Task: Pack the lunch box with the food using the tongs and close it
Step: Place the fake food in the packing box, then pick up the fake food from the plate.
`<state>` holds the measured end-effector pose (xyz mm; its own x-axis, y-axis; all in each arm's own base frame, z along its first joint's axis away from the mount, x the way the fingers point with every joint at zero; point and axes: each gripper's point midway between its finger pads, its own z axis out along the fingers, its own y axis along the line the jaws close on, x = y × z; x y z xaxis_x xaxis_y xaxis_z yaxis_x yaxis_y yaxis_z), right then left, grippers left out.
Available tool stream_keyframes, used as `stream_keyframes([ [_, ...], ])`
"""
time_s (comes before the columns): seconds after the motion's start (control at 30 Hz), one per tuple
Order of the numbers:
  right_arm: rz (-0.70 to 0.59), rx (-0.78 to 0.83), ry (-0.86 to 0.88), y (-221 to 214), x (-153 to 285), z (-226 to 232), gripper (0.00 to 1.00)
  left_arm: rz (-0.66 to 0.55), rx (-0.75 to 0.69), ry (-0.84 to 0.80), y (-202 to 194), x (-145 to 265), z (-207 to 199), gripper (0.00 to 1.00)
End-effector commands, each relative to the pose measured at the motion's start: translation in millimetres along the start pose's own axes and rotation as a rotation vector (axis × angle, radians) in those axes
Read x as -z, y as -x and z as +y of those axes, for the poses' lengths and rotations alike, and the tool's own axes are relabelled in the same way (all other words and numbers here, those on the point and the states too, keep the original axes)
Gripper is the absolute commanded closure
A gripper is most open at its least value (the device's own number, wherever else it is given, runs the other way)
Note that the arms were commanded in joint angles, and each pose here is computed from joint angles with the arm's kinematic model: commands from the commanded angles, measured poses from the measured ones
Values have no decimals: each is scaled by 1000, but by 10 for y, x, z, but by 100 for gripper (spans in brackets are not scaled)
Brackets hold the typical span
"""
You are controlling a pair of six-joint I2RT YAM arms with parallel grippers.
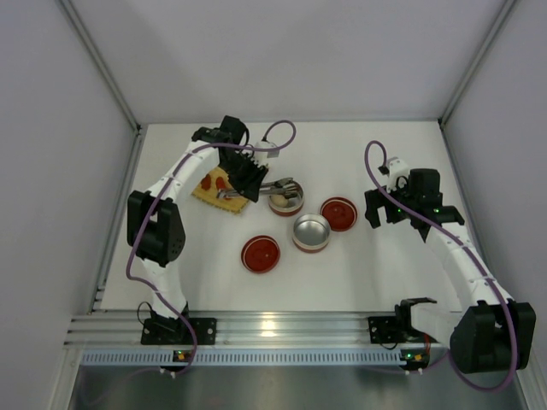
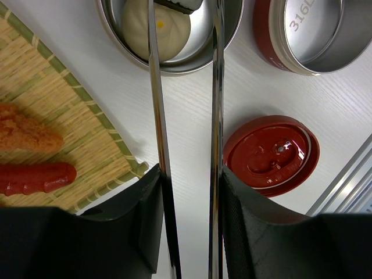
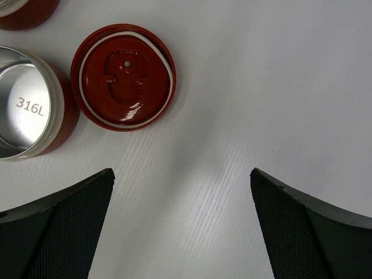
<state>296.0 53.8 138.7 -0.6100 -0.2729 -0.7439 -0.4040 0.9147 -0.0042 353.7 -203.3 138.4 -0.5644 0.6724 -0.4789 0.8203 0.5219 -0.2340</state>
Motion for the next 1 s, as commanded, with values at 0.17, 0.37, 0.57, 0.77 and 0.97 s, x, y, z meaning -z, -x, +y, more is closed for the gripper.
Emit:
stream_keyframes([
  [0.17, -6, 18, 12, 43, 16, 16, 1, -85, -38, -2, 209, 78, -15, 45],
  [0.37, -6, 16, 10, 44, 20, 7, 1, -92, -42, -9, 238, 117, -50, 40],
  [0.57, -8, 19, 11, 47, 26, 12, 1, -157, -43, 5, 375, 330, -125, 50],
  [0.77, -14, 19, 12, 63, 41, 19, 0, -247, 27, 66, 372, 767, 9, 56],
  [0.97, -19, 23, 12, 65, 53, 23, 1, -248, 204, 219, -197, 1214, 410, 53],
])
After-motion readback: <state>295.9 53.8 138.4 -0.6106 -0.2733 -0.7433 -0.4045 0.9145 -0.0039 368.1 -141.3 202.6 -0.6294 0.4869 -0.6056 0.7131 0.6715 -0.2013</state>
